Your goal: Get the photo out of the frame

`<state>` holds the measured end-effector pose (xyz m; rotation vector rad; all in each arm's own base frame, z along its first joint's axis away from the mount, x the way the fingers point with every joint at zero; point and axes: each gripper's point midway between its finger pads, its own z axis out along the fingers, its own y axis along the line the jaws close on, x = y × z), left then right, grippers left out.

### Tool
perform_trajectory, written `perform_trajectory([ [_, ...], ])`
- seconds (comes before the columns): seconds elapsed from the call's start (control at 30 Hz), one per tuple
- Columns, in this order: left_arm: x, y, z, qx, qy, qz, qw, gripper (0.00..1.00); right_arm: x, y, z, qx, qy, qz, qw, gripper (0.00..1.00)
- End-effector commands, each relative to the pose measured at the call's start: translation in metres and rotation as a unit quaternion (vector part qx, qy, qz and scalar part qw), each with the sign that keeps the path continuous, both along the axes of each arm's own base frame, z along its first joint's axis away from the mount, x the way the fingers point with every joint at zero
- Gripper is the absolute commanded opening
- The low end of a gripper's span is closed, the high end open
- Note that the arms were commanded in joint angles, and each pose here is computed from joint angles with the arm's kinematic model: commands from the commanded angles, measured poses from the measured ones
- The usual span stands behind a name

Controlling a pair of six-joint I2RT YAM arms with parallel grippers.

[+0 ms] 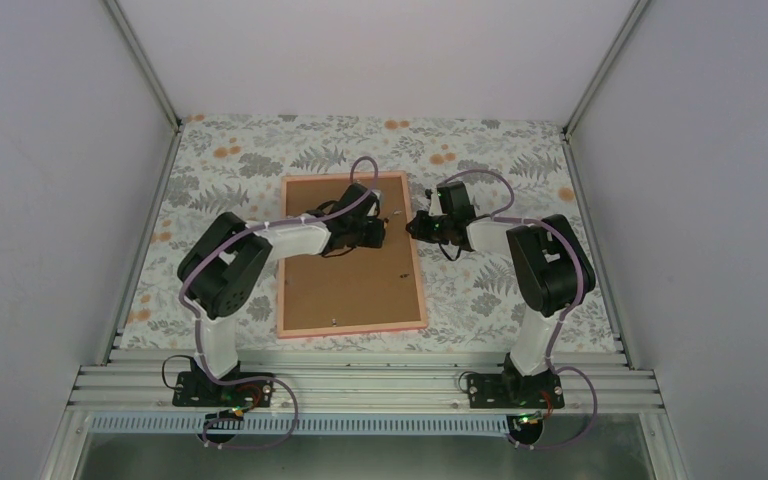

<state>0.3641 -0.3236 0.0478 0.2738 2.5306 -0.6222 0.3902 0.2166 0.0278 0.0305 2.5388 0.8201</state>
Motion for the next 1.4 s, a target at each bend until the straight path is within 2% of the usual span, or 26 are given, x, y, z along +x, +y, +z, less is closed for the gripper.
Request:
perform_trajectory([
  [0.0,-0.020,0.010,-0.007,0.017,0.031,-0.002,0.999,0.02,-0.018,-0.002,-0.008,0.000,0.031,0.007,0.999,0.04],
  [0.53,-0.032,0.047,0.035,0.011,-0.015,0.049,0.999,0.02,-0.008,-0.025,-0.001,-0.018,0.029,-0.041,0.999,0.04],
  [0.9,-0.050,0.072,0.055,0.001,-0.032,0.070,0.997,0.02,-0.009,-0.073,0.006,-0.006,0.040,-0.139,0.989,0.04],
  [1.23,-0.062,0.086,0.063,-0.012,-0.042,0.081,0.996,0.02,-0.024,-0.127,0.009,0.018,0.055,-0.252,0.966,0.04],
  [1.37,-0.067,0.089,0.066,-0.019,-0.043,0.084,0.995,0.02,-0.031,-0.137,0.011,0.022,0.059,-0.271,0.960,0.04],
])
